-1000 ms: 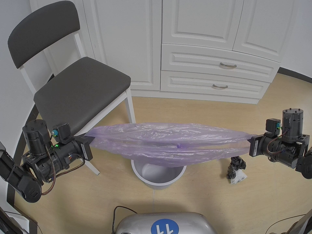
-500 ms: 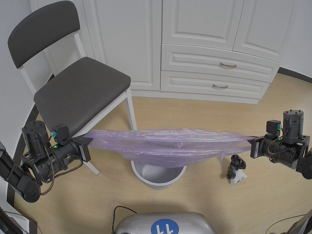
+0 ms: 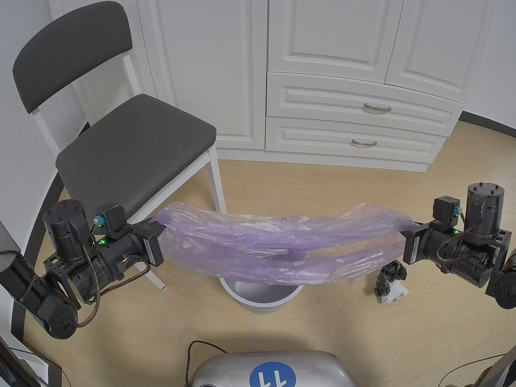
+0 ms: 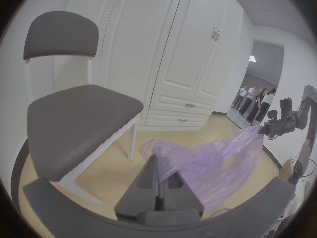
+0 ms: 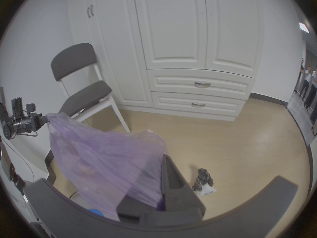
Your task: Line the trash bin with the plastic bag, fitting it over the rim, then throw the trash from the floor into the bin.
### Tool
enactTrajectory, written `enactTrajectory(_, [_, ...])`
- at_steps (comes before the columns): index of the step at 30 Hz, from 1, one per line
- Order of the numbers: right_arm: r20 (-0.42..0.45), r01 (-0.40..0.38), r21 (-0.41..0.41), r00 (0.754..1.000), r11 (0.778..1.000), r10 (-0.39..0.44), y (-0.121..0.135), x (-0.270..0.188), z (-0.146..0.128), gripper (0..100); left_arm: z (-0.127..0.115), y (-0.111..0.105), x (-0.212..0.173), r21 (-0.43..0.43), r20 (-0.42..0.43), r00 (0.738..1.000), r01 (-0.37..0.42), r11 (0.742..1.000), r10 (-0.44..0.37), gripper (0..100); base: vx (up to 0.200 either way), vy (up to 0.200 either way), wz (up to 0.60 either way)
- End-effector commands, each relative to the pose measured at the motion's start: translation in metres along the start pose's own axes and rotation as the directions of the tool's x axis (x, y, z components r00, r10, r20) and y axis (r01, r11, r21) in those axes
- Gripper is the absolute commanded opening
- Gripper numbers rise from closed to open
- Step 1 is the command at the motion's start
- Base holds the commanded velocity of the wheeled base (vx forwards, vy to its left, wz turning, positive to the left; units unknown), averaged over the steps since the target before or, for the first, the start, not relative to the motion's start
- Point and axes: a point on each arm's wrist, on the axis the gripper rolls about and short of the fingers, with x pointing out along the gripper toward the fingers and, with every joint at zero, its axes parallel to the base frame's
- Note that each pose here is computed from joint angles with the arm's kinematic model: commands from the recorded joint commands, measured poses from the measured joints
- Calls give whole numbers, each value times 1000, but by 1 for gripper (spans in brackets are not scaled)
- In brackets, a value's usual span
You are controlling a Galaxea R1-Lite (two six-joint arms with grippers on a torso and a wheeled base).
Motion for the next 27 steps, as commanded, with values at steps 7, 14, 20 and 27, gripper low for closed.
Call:
enactTrajectory(7, [81,-126,-17,989,992,127,29,-7,-4,0,-25,-48,38,-43,68,994,85,995,-82,0,0,0,0])
enactTrajectory(14, [148,-200,14,970,980,195,52,3,-6,0,-22,-82,39,-146,95,981,179,973,-167,0,0,0,0])
enactTrajectory(20, [173,-258,4,952,966,254,68,2,-17,0,-21,-94,37,-162,102,980,186,969,-171,0,0,0,0])
enactTrajectory(27, [106,-309,5,946,951,307,93,24,-45,0,-20,-98,36,-165,110,978,194,967,-178,0,0,0,0])
